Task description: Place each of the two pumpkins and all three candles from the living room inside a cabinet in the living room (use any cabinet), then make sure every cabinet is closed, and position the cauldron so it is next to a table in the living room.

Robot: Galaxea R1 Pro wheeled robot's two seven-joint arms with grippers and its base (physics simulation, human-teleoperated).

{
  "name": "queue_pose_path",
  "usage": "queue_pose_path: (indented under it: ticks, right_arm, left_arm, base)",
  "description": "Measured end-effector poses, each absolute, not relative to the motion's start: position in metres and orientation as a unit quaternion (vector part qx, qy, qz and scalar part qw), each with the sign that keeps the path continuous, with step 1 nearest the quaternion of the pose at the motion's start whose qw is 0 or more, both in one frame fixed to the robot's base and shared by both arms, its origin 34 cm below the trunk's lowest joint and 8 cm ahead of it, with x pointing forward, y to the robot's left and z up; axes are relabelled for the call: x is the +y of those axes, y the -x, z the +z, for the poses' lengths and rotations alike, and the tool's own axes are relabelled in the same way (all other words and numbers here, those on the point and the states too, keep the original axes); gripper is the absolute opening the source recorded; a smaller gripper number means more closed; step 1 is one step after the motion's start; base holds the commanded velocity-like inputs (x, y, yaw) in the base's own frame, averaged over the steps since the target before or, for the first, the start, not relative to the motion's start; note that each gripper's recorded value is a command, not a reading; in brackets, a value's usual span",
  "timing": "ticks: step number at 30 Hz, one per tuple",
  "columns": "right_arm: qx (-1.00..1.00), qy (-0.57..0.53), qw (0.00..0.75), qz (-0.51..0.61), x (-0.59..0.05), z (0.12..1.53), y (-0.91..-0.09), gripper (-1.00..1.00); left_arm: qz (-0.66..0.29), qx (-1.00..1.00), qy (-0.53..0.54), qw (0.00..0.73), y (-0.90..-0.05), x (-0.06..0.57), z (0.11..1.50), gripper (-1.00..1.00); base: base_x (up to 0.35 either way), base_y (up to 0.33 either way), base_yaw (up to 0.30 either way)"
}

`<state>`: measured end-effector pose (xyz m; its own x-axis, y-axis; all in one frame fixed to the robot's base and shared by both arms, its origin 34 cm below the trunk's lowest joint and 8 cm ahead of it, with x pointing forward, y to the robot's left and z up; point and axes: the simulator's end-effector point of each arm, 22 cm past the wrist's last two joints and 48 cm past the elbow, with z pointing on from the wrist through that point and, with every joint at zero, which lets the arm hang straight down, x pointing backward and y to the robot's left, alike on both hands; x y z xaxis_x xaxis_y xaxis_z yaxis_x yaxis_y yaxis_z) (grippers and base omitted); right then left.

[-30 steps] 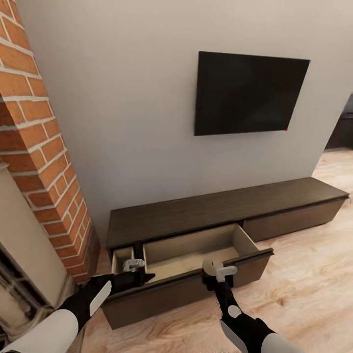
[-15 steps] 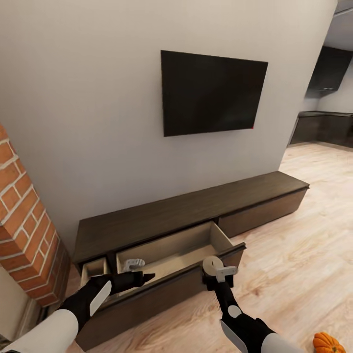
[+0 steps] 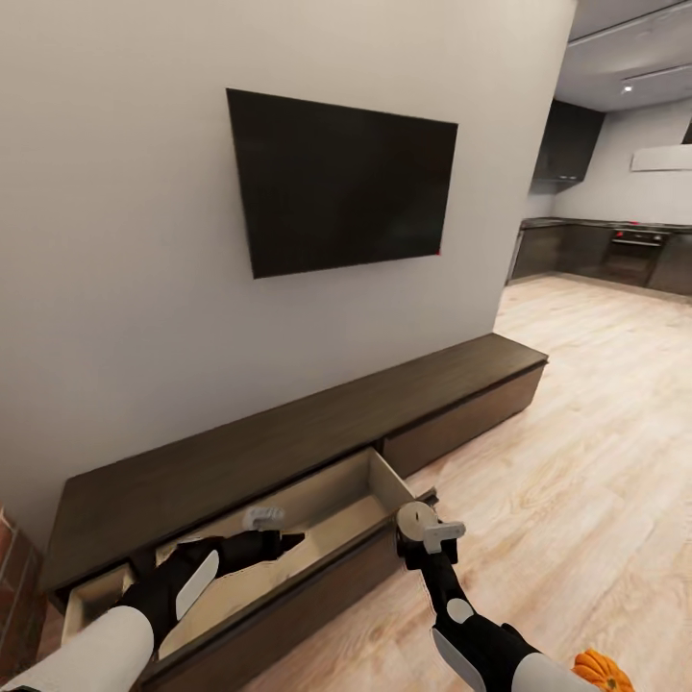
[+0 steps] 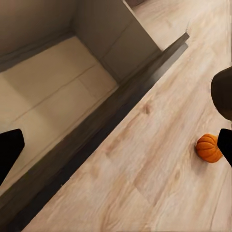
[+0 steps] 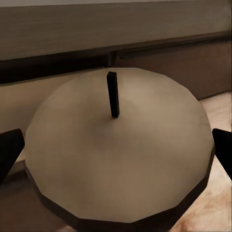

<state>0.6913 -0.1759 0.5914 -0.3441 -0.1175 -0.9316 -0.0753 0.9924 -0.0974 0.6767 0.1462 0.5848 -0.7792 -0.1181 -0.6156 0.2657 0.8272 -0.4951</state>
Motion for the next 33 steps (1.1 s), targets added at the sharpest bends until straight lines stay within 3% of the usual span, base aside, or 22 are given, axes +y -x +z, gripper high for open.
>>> queue_pose_path:
  ticks: [8,33]
  right_arm:
    - [0.819,0.059,0.571,-0.018,-0.1757,0.5929,-0.6917,-1.00]
    - [0.813,0.059,0.579,-0.016,-0.1736,0.5975,-0.6933,-1.00]
  left_arm:
    - [-0.291,0.897,-0.041,0.331,-0.6770,0.1463,0.5859,1.00]
    - [-0.291,0.897,-0.041,0.330,-0.6763,0.1464,0.5851,1.00]
  base:
    - [0.323,-0.104,-0.192]
    - [0.296,-0.079,0.023]
